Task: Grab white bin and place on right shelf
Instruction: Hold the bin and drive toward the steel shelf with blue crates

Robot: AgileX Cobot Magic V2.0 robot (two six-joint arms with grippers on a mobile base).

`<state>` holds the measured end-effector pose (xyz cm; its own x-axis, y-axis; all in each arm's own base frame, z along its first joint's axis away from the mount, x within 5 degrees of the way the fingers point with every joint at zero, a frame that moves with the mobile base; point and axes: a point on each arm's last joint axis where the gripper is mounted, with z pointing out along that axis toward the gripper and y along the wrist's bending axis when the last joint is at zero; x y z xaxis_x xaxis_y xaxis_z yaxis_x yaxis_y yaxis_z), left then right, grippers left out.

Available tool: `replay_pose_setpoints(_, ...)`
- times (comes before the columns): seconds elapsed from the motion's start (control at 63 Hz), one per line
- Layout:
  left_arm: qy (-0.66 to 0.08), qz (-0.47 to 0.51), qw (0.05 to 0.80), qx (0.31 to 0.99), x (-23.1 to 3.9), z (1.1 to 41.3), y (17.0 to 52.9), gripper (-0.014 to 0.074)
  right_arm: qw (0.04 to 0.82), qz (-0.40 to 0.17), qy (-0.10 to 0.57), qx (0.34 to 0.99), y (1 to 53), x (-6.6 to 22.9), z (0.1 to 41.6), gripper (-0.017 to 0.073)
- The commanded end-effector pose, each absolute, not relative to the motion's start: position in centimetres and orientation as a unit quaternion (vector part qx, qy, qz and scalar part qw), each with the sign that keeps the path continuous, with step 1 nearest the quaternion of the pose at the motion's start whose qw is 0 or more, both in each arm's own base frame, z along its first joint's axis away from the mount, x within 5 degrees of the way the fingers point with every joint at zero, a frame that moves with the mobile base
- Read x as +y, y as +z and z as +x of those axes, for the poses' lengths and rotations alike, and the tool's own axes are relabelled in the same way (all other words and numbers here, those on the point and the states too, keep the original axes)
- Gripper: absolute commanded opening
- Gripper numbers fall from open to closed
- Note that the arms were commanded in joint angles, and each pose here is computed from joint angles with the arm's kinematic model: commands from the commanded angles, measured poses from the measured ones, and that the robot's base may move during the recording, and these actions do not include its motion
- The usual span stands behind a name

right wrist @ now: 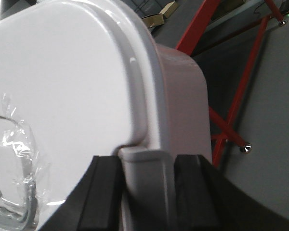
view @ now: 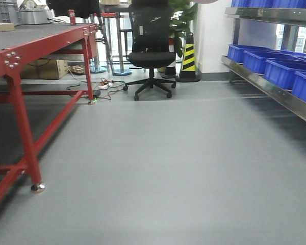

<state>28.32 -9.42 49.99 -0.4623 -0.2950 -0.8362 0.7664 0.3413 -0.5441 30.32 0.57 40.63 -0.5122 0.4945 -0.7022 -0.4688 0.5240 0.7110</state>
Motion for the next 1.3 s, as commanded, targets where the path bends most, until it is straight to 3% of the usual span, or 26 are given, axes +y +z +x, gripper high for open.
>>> replay_pose_setpoints(0.0, -0.614, 0.295, 0.410, 0.606, -11.45, 23.96, 51.59, -0.0117, 0.479, -0.090, 0.589, 0.645, 44.62, 3.35, 27.02, 0.0057)
replay_pose_setpoints(1.286, -0.614, 0.293, 0.412, 0.607, -11.44, 24.02, 51.61, -0.0117, 0.481, -0.088, 0.587, 0.645, 44.61, 3.33, 27.07, 0.0057)
